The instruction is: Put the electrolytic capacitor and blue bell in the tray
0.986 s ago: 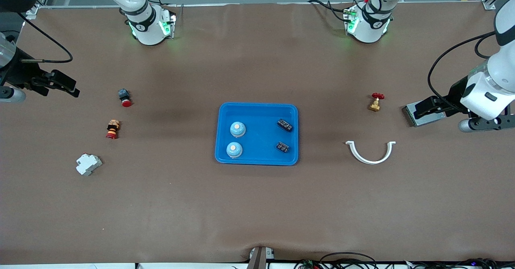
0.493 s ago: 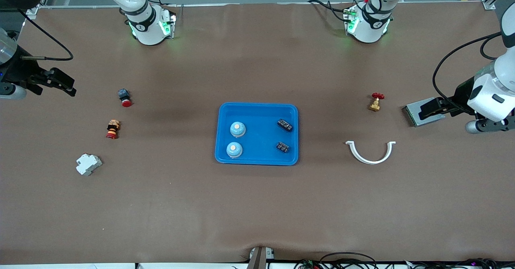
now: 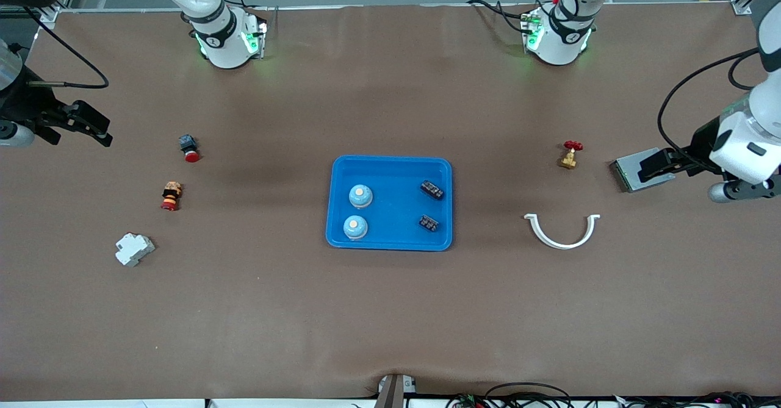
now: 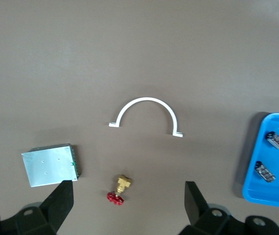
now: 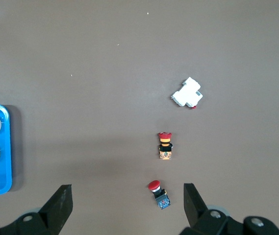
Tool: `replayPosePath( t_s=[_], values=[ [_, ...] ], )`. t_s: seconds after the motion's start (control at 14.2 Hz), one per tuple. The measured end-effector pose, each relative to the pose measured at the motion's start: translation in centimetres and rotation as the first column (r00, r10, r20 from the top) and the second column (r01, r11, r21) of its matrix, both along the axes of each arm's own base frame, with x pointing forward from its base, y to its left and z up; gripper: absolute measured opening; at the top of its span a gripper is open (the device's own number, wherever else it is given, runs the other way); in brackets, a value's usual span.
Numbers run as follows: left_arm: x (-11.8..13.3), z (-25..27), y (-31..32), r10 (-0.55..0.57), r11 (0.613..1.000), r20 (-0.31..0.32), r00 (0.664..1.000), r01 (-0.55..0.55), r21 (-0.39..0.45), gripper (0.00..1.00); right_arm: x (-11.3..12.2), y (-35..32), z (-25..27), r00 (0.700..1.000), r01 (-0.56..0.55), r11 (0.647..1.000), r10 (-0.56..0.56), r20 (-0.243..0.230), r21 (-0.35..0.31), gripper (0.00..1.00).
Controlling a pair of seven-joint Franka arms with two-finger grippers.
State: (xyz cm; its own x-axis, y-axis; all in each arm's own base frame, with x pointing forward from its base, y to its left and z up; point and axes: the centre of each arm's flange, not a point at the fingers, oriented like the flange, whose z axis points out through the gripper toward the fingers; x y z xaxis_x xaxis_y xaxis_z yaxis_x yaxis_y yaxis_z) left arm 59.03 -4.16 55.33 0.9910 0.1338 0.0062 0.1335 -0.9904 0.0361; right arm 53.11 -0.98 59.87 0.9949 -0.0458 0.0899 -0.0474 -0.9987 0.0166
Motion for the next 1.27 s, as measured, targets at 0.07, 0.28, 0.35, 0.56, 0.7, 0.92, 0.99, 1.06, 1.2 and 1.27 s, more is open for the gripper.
replayPosePath(
  t_s=[0.07,0.28,0.35,0.56,0.7,0.92,0.99,1.06,1.2,1.27],
  values=[
    [-0.2,0.2,-0.3,0.006,1.0,0.003,1.0,-0.006,0.003,1.0,0.0,0.0,0.3,1.0,0.0,1.0,0.0,0.005,0.0,1.0],
    [-0.3,0.3,0.3,0.02,1.0,0.006,1.0,-0.02,0.011,1.0,-0.5,0.0,1.6,1.0,0.0,1.0,0.0,0.002,0.0,1.0],
    [-0.2,0.1,0.6,0.023,1.0,0.004,1.0,-0.023,0.009,1.0,-0.7,0.1,2.1,1.0,0.0,1.0,0.0,-0.003,0.0,1.0],
    [-0.1,-0.1,1.0,0.026,1.0,0.001,1.0,-0.026,0.004,1.0,-1.3,-0.1,3.4,1.0,0.005,1.0,-0.005,-0.02,0.0,1.0],
    [-0.1,-0.1,0.8,0.023,1.0,0.002,1.0,-0.023,0.004,1.0,-1.3,-0.3,3.5,1.0,0.008,1.0,-0.008,-0.023,0.0,1.0],
    [0.7,-1.0,0.0,0.02,1.0,-0.007,1.0,-0.02,0.02,1.0,-1.3,-0.3,3.5,1.0,0.01,1.0,-0.01,-0.024,0.005,1.0],
    [1.4,-1.6,-0.4,0.021,0.999,-0.011,1.0,-0.02,0.033,1.0,-1.3,-0.3,3.5,1.0,0.011,1.0,-0.011,-0.024,0.011,1.0],
    [2.0,-2.0,-0.9,0.021,0.999,-0.015,1.0,-0.021,0.049,1.0,-1.3,-0.2,3.5,1.0,0.012,1.0,-0.011,-0.024,0.017,1.0],
    [2.9,-2.5,-1.7,0.028,0.996,-0.023,0.999,-0.026,0.082,1.0,-1.3,-0.2,3.5,1.0,0.013,1.0,-0.013,-0.023,0.02,1.0],
    [3.1,-2.6,-2.2,0.029,0.995,-0.025,0.999,-0.026,0.098,1.0,-1.3,-0.3,3.5,1.0,0.014,1.0,-0.014,-0.023,0.02,1.0]
  ],
)
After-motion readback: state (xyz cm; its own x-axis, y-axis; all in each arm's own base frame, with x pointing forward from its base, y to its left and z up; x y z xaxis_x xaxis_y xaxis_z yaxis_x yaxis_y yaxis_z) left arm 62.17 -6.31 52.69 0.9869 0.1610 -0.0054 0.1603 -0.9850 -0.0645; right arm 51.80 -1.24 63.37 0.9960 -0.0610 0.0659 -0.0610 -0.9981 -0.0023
